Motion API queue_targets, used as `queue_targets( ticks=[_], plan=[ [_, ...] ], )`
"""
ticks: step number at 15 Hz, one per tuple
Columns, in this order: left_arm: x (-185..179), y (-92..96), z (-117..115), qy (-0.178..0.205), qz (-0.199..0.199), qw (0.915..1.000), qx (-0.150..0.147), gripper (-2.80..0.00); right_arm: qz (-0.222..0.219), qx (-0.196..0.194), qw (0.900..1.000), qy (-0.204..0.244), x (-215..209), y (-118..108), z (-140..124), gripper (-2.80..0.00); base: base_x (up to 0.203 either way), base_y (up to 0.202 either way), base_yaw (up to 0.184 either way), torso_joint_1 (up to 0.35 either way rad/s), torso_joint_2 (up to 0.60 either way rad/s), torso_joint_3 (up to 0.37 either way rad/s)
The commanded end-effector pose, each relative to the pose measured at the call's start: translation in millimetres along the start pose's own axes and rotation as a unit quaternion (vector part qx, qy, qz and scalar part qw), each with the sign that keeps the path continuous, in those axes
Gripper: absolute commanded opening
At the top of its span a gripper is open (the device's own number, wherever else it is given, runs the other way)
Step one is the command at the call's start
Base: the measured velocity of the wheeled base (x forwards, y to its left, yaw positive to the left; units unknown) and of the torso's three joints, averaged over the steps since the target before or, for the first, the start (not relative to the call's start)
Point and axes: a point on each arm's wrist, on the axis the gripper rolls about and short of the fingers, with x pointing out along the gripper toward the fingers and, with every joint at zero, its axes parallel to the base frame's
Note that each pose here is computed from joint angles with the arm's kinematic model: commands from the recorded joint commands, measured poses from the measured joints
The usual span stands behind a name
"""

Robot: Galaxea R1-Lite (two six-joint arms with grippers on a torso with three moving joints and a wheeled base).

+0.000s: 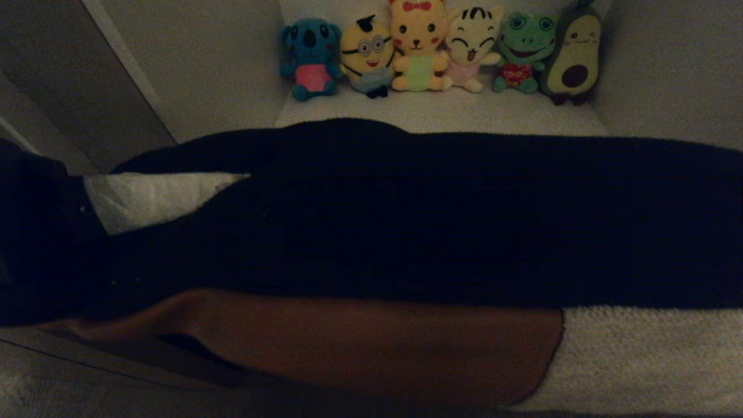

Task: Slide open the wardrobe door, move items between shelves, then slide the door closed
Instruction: Place the pillow on the lower shelf

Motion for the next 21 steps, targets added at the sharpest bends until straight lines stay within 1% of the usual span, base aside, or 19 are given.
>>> queue_targets(
  ticks=[1, 3, 5, 7, 9, 10, 11, 13, 18, 19, 21],
  plan=[
    [0, 1.4, -6, 0.01, -0.002, 0.9999, -0.004, -2.8, -0.002, 0.006, 1.0, 0.009, -3, -2, -7, -2.8, 0.0, 0.0, 0.0, 0.0, 0.0, 0.0],
    [5, 2.9, -10, 0.023, -0.007, 0.9997, -0.007, -2.8, -0.008, 0.012, 1.0, 0.026, 1, -7, -14, -2.8, 0.0, 0.0, 0.0, 0.0, 0.0, 0.0],
    [14, 7.0, -18, 0.041, -0.005, 0.9991, -0.01, -2.8, -0.015, 0.021, 0.999, 0.045, 9, -12, -21, -2.8, 0.0, 0.0, 0.0, 0.0, 0.0, 0.0],
    [22, 9.3, -21, 0.053, -0.002, 0.9985, -0.012, -2.8, -0.019, 0.039, 0.998, 0.056, 12, -15, -26, -2.8, 0.0, 0.0, 0.0, 0.0, 0.0, 0.0],
    [35, 12.6, -24, 0.062, 0.001, 0.9978, -0.021, -2.8, -0.021, 0.048, 0.997, 0.057, 21, -17, -24, -2.8, 0.0, 0.0, 0.0, 0.0, 0.0, 0.0],
    [44, 14.4, -24, 0.059, 0.001, 0.9978, -0.028, -2.8, -0.021, 0.054, 0.997, 0.056, 28, -19, -23, -2.8, 0.0, 0.0, 0.0, 0.0, 0.0, 0.0],
    [52, 15.9, -24, 0.052, 0.0, 0.9977, -0.043, -2.8, -0.022, 0.062, 0.996, 0.054, 35, -20, -21, -2.8, 0.0, 0.0, 0.0, 0.0, 0.0, 0.0],
    [64, 15.5, -26, 0.051, -0.008, 0.9963, -0.068, -2.8, -0.025, 0.07, 0.995, 0.059, 46, -24, -20, -2.8, 0.0, 0.0, 0.0, 0.0, 0.0, 0.0],
    [83, 20.6, -42, 0.089, -0.002, 0.9933, -0.074, -2.8, -0.037, 0.095, 0.992, 0.075, 60, -31, -26, -2.8, 0.0, 0.0, 0.0, 0.0, 0.0, 0.0],
    [86, 21.0, -42, 0.088, -0.001, 0.9934, -0.073, -2.8, -0.038, 0.096, 0.992, 0.075, 65, -33, -27, -2.8, 0.0, 0.0, 0.0, 0.0, 0.0, 0.0],
    [94, 21.6, -39, 0.068, -0.006, 0.9951, -0.071, -2.8, -0.036, 0.094, 0.993, 0.07, 71, -34, -24, -2.8, 0.0, 0.0, 0.0, 0.0, 0.0, 0.0]
  ],
)
